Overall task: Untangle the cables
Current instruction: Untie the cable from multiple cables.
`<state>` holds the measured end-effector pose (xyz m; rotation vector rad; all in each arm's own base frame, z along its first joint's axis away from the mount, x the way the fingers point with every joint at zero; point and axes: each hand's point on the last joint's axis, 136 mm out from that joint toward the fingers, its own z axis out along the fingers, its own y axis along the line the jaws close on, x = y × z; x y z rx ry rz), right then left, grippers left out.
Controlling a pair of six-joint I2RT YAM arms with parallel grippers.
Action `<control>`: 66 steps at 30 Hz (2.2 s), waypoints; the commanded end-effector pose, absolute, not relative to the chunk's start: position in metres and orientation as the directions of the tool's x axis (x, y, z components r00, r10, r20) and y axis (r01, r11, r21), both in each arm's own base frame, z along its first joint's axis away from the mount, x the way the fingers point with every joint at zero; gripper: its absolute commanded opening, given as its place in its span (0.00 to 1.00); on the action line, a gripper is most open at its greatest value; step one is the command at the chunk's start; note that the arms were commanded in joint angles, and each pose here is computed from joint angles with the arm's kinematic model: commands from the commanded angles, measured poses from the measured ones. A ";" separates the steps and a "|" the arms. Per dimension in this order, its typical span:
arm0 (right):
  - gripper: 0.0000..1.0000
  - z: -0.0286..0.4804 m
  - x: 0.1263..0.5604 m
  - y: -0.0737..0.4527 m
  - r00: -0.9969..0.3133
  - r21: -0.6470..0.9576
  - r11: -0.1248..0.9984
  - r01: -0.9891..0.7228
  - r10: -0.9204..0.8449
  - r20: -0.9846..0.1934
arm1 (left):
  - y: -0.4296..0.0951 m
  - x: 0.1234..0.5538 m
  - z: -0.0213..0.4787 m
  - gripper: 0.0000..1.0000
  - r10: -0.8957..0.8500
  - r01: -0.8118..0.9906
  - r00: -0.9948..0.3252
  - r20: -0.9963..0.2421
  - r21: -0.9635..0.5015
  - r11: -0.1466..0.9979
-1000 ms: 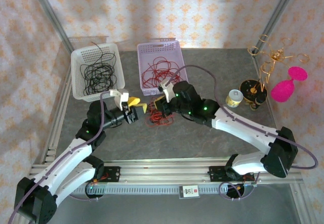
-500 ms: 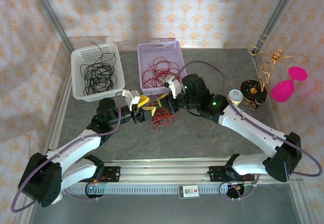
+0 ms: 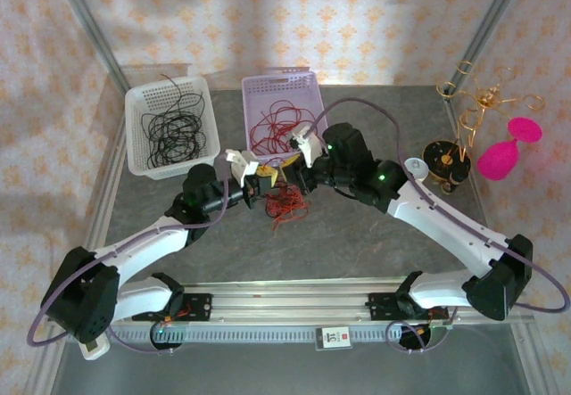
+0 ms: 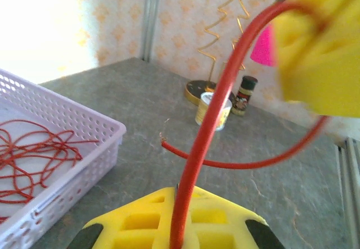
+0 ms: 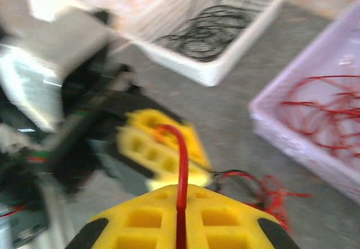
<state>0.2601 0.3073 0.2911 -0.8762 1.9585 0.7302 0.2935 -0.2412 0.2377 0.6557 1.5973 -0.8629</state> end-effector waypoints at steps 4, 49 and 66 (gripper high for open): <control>0.16 0.301 0.306 0.264 -0.254 -0.009 0.810 -0.587 -0.194 -0.948 | -0.242 0.283 0.286 0.00 -0.099 0.783 -0.153 -0.983 -0.182 0.594; 0.30 0.144 0.299 0.353 -0.467 0.353 0.612 -0.708 -0.031 -0.883 | -0.220 0.250 0.527 0.00 -0.455 0.805 -0.080 -0.887 -0.327 0.496; 0.28 0.081 0.292 0.331 -0.612 0.431 0.695 -0.575 -0.016 -0.791 | -0.191 0.259 0.632 0.00 -0.429 0.711 0.204 -0.880 -0.168 0.683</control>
